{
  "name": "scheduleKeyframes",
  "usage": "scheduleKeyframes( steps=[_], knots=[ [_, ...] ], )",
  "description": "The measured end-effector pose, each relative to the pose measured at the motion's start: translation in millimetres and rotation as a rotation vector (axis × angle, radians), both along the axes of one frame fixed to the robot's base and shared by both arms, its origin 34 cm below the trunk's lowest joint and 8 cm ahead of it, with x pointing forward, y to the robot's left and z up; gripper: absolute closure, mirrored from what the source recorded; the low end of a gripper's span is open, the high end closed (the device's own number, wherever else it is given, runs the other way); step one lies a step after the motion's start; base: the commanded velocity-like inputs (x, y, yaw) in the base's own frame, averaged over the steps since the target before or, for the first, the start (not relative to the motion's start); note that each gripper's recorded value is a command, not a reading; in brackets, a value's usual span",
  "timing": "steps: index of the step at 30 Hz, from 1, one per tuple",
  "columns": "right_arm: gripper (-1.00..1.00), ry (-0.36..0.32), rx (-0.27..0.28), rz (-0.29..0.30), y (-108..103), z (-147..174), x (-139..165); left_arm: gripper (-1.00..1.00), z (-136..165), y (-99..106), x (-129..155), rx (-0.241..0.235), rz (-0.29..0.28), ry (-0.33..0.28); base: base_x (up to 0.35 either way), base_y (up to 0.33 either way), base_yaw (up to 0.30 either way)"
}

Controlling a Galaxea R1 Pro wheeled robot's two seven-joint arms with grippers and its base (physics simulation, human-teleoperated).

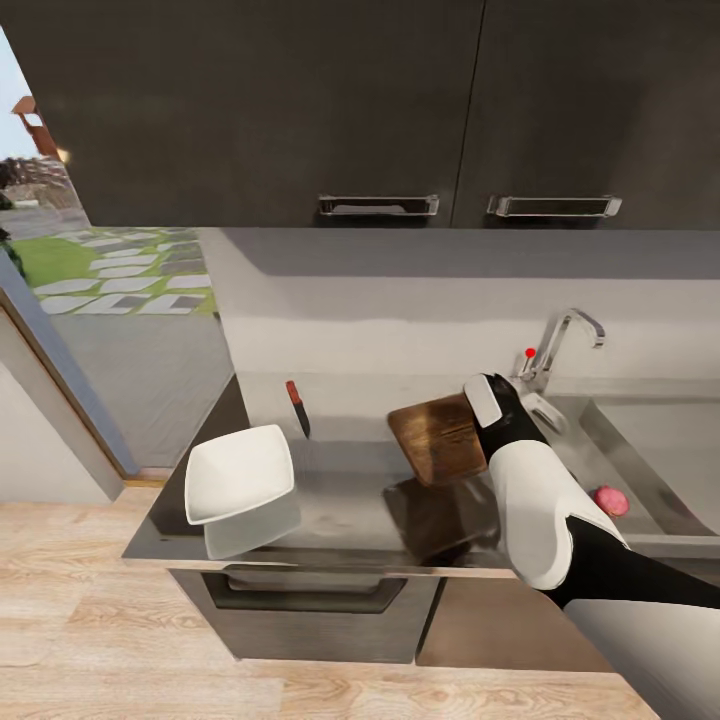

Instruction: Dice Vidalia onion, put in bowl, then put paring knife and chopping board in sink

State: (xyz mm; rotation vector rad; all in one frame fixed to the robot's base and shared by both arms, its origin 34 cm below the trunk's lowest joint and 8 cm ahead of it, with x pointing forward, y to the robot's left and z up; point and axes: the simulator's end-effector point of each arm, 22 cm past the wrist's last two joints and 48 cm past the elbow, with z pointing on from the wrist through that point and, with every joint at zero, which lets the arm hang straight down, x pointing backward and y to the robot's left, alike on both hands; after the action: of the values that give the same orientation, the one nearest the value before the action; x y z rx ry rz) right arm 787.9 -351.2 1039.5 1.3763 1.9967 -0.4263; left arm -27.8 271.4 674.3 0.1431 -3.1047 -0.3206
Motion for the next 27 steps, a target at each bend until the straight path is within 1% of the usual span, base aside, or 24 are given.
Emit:
scheduleKeyframes(
  steps=[1, 3, 5, 7, 8, 10, 11, 16, 18, 19, 21, 27],
  knots=[
    [1.0, 0.007, -0.003, -0.023, -2.2, -0.2, -4.3, -1.0, 0.0, 0.1, -0.1, 0.0, 0.0, 0.0, 0.0, 0.0, 0.0],
    [1.0, 0.012, -0.001, -0.045, -3.6, -0.9, -8.1, -1.0, 0.0, 0.0, -0.4, 0.0, 0.0, 0.001, 0.0, 0.0, 0.0],
    [1.0, 0.007, 0.018, -0.078, -2.7, -3.0, -11.7, -1.0, 0.0, 0.0, -0.3, 0.0, 0.0, 0.001, 0.0, 0.0, 0.0],
    [1.0, 0.006, 0.029, -0.137, -4.5, -4.2, -19.5, -1.0, 0.0, 0.3, -0.5, 0.0, 0.0, 0.001, 0.0, 0.0, 0.0],
    [1.0, 0.008, 0.031, -0.153, -5.0, -4.5, -22.0, -1.0, 0.1, 0.4, -0.6, 0.0, 0.0, 0.001, 0.0, 0.0, 0.0],
    [1.0, 0.016, 0.03, -0.208, -7.6, -5.0, -31.1, -1.0, 0.0, 0.5, -0.5, 0.001, 0.0, 0.001, 0.0, 0.06, 0.0],
    [1.0, 0.019, 0.031, -0.219, -7.5, -5.8, -33.1, -1.0, 0.0, 0.3, -0.6, 0.0, 0.0, 0.001, 0.0, 0.151, 0.0],
    [1.0, 0.059, 0.045, -0.23, 0.5, -20.9, -41.8, -1.0, 0.1, 0.3, -0.2, 0.001, 0.001, 0.0, 0.0, 0.244, 0.0],
    [1.0, 0.061, 0.051, -0.245, 2.1, -23.6, -44.5, -1.0, 0.1, 0.6, -0.3, 0.001, 0.0, 0.001, 0.0, 0.259, 0.0],
    [1.0, 0.073, 0.055, -0.258, 4.1, -28.4, -48.8, -1.0, 0.1, 0.7, -0.2, 0.001, 0.0, 0.001, 0.0, 0.238, 0.0],
    [1.0, 0.087, 0.053, -0.261, 6.6, -33.0, -51.9, -1.0, 0.1, 1.0, -0.4, 0.001, 0.0, 0.001, 0.0, 0.197, 0.0],
    [1.0, 0.098, 0.052, -0.268, 8.3, -39.8, -54.7, -1.0, 0.7, 0.7, -2.1, 0.001, 0.0, 0.006, 0.0, 0.047, 0.0]
  ],
)
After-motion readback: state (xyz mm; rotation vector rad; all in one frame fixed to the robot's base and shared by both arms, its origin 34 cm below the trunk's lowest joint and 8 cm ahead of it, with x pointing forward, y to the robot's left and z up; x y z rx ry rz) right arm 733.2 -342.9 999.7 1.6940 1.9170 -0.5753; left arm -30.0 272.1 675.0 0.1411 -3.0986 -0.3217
